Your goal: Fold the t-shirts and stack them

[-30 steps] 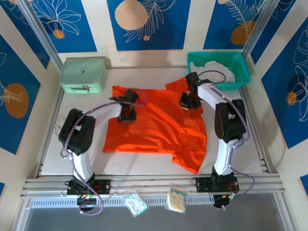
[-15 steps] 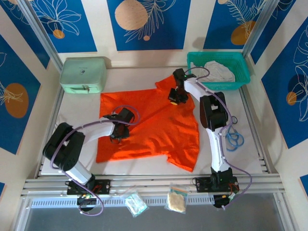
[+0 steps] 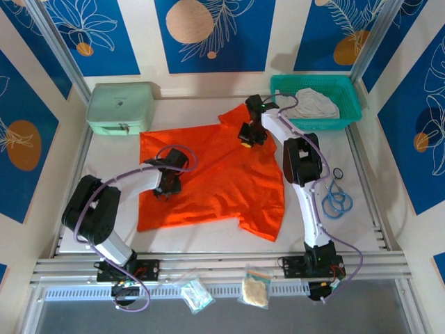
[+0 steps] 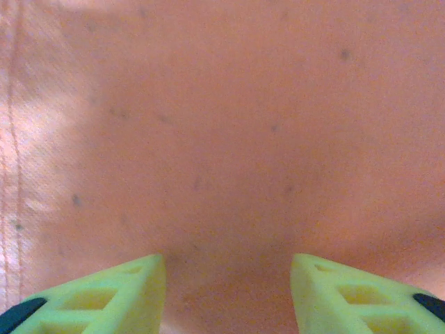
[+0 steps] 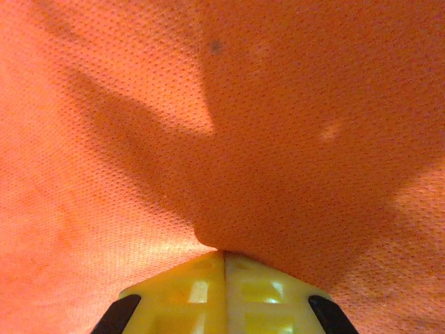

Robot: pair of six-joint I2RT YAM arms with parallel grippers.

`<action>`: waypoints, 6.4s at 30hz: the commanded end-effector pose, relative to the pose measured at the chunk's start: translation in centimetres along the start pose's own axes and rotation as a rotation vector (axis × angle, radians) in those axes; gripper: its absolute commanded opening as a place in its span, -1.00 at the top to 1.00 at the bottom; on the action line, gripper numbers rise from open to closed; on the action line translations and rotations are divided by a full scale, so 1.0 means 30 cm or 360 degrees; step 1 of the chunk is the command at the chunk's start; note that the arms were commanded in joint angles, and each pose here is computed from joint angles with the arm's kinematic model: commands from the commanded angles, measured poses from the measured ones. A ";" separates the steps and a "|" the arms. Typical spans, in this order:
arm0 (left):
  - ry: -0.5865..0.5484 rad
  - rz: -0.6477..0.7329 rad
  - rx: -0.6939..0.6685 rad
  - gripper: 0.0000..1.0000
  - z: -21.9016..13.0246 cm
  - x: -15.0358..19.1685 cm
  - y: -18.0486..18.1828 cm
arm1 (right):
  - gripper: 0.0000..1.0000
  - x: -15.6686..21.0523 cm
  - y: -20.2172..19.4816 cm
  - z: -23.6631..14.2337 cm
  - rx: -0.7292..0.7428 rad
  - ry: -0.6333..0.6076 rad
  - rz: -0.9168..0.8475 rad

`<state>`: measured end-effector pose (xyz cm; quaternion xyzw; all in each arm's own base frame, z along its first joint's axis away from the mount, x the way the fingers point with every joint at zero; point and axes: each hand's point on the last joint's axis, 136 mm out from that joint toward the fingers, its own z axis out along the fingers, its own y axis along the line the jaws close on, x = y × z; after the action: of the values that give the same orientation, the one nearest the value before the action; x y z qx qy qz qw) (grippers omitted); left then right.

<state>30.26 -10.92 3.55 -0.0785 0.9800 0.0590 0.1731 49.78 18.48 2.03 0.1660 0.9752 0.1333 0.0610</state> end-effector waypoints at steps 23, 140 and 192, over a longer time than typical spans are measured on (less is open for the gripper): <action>0.0137 0.0083 0.0145 -0.10 0.036 0.199 -0.146 | 0.86 0.207 -0.183 -0.299 0.0174 -0.0133 -0.0065; -0.0072 -0.0049 -0.0005 1.00 -0.123 -0.067 -0.087 | 1.00 0.335 -0.214 -0.323 0.0094 -0.0102 -0.0463; 0.0087 -0.0038 0.0027 0.06 0.308 -0.645 0.118 | 0.69 0.562 -0.348 -0.387 0.0160 -0.0052 -0.0396</action>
<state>50.33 -3.81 3.05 -0.1067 0.9794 0.0538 0.1629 29.82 11.65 8.82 0.0403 0.9929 0.0584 0.0959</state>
